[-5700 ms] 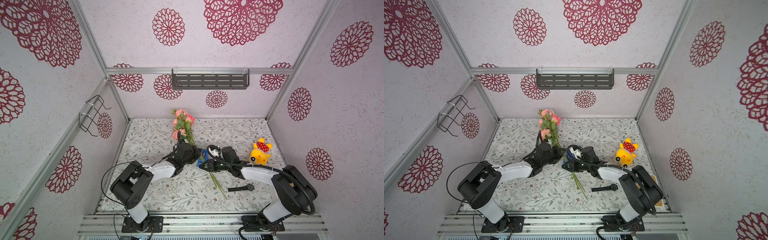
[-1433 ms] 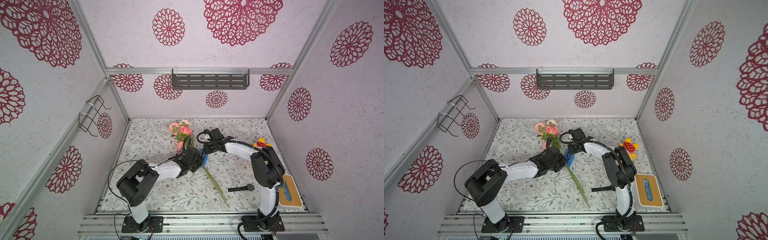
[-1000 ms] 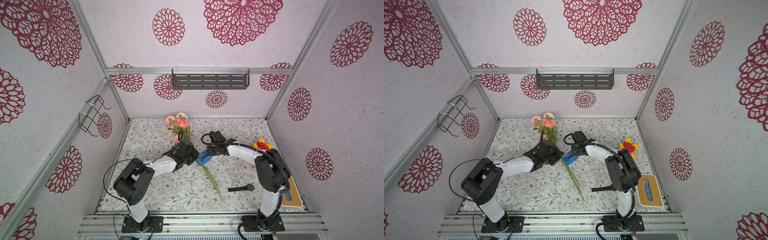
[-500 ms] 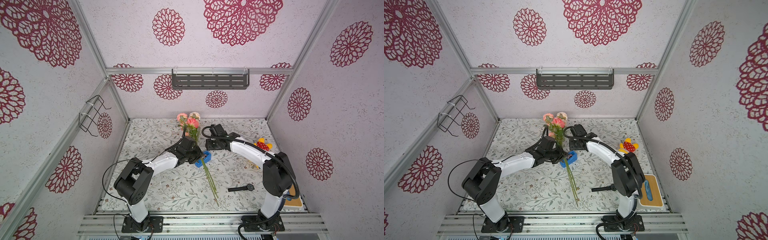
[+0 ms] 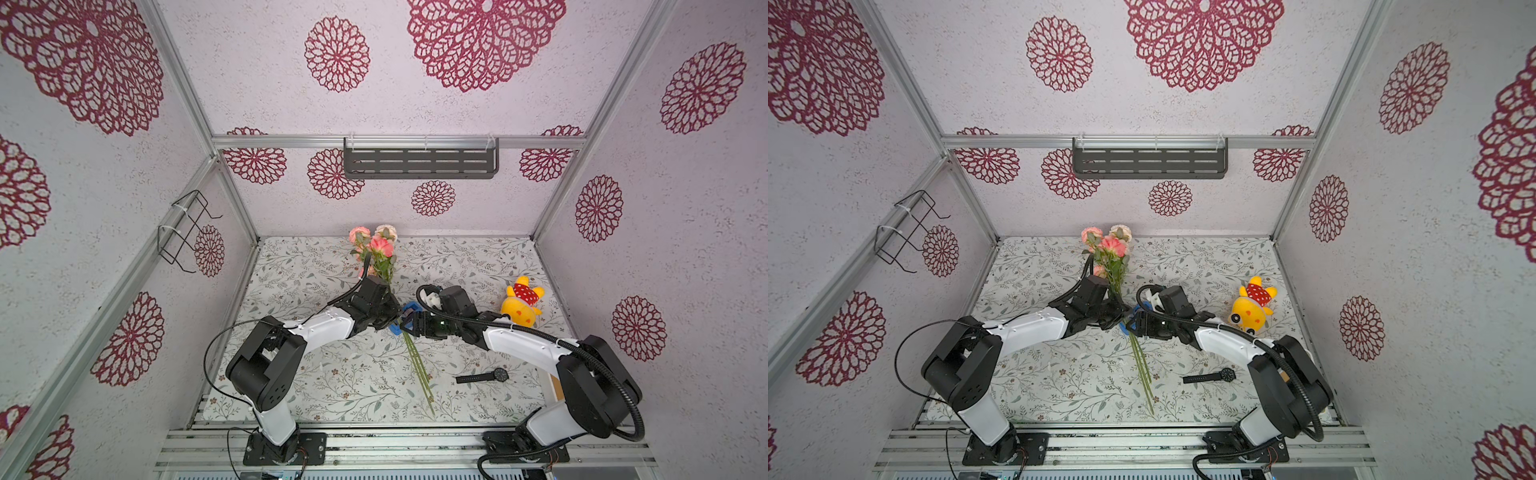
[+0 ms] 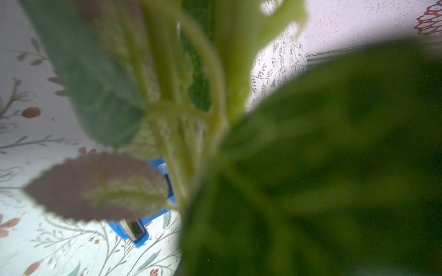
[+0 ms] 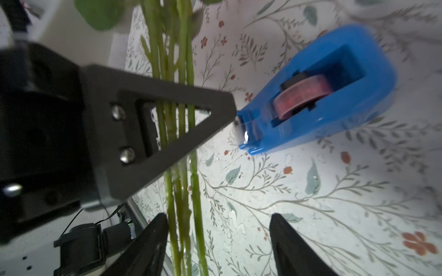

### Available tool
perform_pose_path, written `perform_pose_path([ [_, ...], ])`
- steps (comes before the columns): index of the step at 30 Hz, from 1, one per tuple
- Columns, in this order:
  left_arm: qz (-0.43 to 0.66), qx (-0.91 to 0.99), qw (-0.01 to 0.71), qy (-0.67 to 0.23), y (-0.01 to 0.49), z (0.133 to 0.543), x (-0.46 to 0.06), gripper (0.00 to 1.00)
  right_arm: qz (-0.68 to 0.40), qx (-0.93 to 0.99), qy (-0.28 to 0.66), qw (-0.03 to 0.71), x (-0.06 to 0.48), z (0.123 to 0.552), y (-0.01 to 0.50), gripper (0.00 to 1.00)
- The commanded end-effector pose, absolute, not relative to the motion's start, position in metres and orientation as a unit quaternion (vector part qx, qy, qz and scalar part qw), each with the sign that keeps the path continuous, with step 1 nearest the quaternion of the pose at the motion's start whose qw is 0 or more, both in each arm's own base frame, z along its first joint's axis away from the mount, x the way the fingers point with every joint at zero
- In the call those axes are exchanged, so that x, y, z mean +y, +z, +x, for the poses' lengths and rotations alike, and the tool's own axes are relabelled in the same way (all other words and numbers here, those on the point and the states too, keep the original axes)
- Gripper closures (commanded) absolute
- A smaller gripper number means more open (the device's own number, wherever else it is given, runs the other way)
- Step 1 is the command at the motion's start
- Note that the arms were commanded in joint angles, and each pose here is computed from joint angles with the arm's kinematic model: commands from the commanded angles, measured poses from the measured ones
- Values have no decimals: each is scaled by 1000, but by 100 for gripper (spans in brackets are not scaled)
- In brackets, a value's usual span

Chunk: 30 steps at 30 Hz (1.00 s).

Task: Wrap bouquets with tape
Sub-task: Wrap the tape around the bouquet.

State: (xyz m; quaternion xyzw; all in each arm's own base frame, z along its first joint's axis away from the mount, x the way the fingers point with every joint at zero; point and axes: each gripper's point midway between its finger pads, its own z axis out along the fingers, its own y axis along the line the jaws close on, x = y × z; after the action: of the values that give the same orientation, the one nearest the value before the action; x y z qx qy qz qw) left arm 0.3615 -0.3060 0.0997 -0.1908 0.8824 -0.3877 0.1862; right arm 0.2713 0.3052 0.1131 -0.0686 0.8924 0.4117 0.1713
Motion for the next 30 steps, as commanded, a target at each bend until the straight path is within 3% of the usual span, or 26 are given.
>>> perform_pose_path([
  [1, -182, 856, 236, -423, 133, 374, -311, 100, -90, 851, 483, 189, 334, 272, 145, 35],
  [3, -188, 852, 241, -425, 135, 375, -309, 100, -90, 848, 487, 186, 335, 270, 140, 41],
  [10, -202, 841, 261, -428, 139, 374, -304, 100, -91, 850, 481, 196, 325, 262, 130, 80],
  [14, -208, 843, 264, -421, 136, 371, -303, 88, -129, 876, 409, 221, 316, 259, 124, 100],
  [18, -213, 847, 265, -409, 131, 367, -304, 69, -185, 889, 334, 252, 314, 257, 128, 100],
  [21, -227, 856, 252, -390, 121, 363, -302, 64, -214, 893, 289, 270, 313, 260, 129, 100],
  [24, -238, 868, 236, -367, 109, 358, -299, 53, -234, 895, 246, 288, 313, 263, 133, 100],
  [27, -239, 879, 222, -347, 103, 353, -301, 52, -245, 895, 206, 312, 314, 267, 140, 100],
  [30, -233, 884, 214, -346, 102, 350, -310, 57, -260, 897, 173, 311, 316, 267, 136, 100],
])
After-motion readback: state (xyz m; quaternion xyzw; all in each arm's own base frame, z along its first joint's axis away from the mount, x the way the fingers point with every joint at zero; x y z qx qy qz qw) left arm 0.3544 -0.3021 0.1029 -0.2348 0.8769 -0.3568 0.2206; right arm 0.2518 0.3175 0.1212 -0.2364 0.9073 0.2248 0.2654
